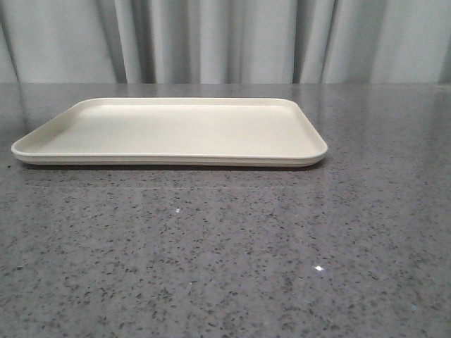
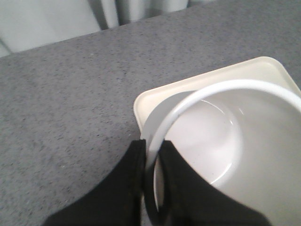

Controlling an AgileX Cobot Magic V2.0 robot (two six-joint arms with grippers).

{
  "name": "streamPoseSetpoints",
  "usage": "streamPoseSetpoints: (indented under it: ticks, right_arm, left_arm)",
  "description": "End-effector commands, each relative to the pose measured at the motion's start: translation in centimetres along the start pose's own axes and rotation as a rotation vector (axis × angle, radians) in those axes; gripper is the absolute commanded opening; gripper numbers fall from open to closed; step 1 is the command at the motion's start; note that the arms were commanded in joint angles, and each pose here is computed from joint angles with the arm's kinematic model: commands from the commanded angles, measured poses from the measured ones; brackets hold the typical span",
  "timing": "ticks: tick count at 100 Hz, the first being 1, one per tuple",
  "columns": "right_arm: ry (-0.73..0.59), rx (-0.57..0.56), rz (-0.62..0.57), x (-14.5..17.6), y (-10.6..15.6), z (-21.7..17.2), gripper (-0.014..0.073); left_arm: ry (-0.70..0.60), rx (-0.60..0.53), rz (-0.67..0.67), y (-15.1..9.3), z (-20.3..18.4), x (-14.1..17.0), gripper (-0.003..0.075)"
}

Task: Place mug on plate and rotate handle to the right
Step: 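Carry the mug with the left gripper and lower it onto the tray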

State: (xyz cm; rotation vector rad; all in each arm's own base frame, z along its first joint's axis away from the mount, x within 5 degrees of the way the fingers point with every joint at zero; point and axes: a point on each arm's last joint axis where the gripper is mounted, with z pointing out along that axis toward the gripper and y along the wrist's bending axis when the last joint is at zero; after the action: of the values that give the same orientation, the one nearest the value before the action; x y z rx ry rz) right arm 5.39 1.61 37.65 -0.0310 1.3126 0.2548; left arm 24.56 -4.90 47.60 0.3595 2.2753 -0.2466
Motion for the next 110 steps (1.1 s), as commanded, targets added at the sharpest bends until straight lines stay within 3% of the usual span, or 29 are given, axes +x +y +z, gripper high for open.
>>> streamPoseSetpoints:
  ticks: [1, 25, 51, 110]
  right_arm:
    - [-0.038, 0.027, -0.006, -1.1, -0.1, 0.2, 0.0348]
    - [-0.027, 0.013, -0.006, -1.0, 0.0, 0.2, 0.0348]
    - [-0.020, 0.005, -0.006, -1.0, 0.1, 0.2, 0.0348]
    - [-0.015, -0.003, -0.006, -0.9, 0.1, 0.2, 0.0348]
  left_arm:
    - [-0.072, 0.067, 0.031, -1.7, 0.4, -1.6, -0.0020]
    - [0.017, 0.178, 0.101, -5.3, 6.7, -2.2, -0.0020]
    - [0.129, 0.217, 0.152, -7.9, 13.1, -1.5, -0.0020]
    - [0.229, 0.226, 0.134, -8.1, 17.8, -0.4, -0.0020]
